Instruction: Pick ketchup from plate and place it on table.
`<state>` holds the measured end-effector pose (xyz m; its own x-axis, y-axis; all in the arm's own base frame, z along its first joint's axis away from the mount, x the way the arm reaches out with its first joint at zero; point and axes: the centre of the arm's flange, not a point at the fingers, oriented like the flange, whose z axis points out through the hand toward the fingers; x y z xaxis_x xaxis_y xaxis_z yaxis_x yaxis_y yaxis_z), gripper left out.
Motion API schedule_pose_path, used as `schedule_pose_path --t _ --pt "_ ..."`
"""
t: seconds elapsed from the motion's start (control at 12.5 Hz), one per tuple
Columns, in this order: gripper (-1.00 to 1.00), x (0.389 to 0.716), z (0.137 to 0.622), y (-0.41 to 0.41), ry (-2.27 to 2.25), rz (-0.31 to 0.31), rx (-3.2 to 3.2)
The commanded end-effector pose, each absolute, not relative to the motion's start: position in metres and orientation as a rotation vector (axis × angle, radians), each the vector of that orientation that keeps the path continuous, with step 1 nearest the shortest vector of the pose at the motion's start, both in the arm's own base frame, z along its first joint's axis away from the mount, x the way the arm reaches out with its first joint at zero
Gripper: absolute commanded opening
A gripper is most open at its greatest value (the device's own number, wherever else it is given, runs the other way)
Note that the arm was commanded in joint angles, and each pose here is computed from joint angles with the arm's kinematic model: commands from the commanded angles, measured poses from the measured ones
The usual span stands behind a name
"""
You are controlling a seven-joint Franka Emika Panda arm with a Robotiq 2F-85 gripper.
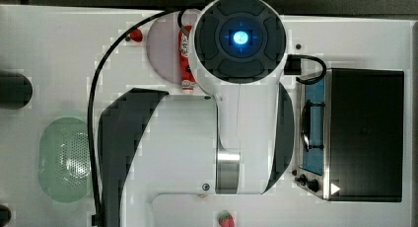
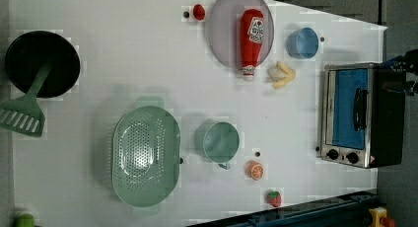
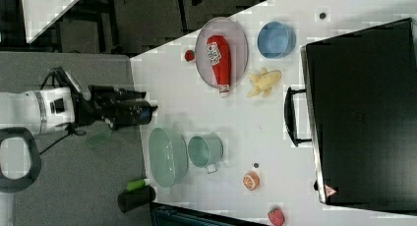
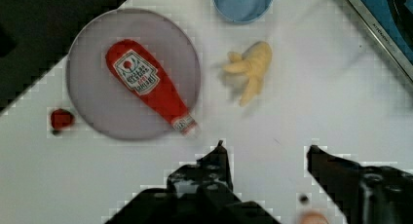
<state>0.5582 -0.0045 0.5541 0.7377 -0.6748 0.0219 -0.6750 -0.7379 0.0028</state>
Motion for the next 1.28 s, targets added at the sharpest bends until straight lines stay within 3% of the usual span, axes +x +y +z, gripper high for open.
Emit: schedule_pose_path --t 0.08,0.24,0.64,0.96,1.28 --pt "0.58 0.489 0.609 -0.016 -1.326 -0.053 2.845" --pt "0.99 0.492 0.604 -0.014 -1.313 -0.067 2.847" --pt "1.0 0.523 0.556 -0.003 -1.134 -0.149 2.907" --pt "1.0 0.558 0.508 0.009 -0.976 -0.141 2.983" --pt "1.0 0.584 0.452 0.027 -0.677 -0.181 3.08"
